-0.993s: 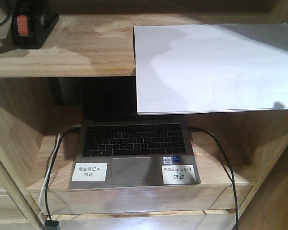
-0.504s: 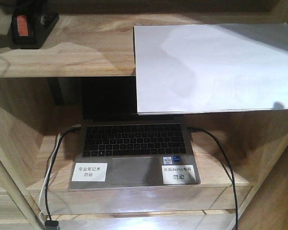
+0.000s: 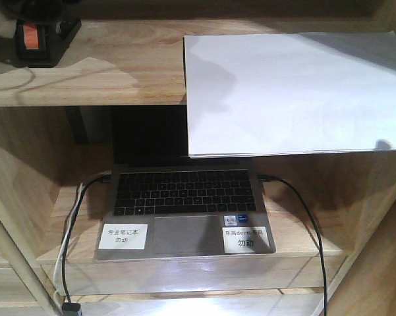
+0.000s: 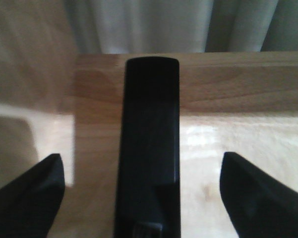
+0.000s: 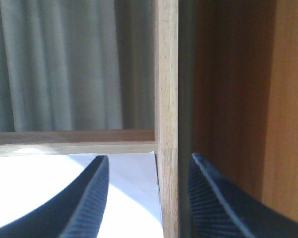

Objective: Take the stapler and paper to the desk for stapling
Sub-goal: 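Grasp the black stapler on the upper shelf with the left gripper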

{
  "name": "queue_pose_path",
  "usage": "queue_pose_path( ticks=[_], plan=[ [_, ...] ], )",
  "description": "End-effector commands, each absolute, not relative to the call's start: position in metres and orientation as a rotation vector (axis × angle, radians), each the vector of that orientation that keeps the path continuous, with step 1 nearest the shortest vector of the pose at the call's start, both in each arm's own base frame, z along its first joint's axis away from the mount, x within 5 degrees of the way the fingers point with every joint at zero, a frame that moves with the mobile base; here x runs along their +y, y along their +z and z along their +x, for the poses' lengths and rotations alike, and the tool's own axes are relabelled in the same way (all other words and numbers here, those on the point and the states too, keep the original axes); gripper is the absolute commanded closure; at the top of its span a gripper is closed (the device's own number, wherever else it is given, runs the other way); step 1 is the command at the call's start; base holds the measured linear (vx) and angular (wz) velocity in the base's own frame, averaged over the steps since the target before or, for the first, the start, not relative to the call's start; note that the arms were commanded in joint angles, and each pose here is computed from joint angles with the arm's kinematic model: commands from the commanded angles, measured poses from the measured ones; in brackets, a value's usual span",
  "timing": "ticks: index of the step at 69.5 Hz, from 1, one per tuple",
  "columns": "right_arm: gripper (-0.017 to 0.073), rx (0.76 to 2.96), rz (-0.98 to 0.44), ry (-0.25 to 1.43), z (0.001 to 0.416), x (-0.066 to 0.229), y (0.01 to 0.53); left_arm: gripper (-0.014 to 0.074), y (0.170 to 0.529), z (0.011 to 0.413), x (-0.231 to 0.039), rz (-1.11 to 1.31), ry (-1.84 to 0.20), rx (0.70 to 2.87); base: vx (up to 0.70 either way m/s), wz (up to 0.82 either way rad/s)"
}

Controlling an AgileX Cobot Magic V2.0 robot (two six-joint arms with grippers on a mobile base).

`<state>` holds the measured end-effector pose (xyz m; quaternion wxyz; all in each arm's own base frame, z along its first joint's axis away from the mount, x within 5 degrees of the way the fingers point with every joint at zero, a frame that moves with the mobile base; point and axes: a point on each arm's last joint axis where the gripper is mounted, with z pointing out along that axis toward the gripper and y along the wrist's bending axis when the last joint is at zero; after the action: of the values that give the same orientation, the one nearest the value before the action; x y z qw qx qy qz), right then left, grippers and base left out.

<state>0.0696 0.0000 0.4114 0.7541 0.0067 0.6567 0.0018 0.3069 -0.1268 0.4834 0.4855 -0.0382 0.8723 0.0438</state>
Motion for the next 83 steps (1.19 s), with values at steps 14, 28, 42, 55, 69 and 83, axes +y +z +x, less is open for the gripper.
queue_pose_path(
  ticks=[14,28,42,55,69,83],
  plan=[
    [0.0214,1.349,0.018,-0.007,0.069,-0.001,0.426,0.0004,0.503,0.307,-0.119,-0.095,0.055,1.998,0.00,0.00],
    [0.0214,1.349,0.018,-0.007,0.069,-0.001,0.426,0.0004,0.503,0.306,-0.120,-0.094,0.036,2.004,0.00,0.00],
    [0.0214,1.349,0.018,-0.007,0.069,-0.001,0.426,0.0004,0.501,0.307,-0.121,-0.097,0.035,2.019,0.00,0.00],
    [0.0214,1.349,0.018,-0.007,0.069,-0.001,0.426,0.0027,0.490,0.311,-0.125,-0.109,0.042,2.089,0.00,0.00],
    [0.0214,1.349,0.018,-0.007,0.069,-0.001,0.426,0.0188,0.489,0.312,-0.125,-0.101,0.050,2.091,0.00,0.00],
    [0.0214,1.349,0.018,-0.007,0.069,-0.001,0.426,0.0516,0.488,0.312,-0.124,-0.107,0.059,2.103,0.00,0.00]
  ],
)
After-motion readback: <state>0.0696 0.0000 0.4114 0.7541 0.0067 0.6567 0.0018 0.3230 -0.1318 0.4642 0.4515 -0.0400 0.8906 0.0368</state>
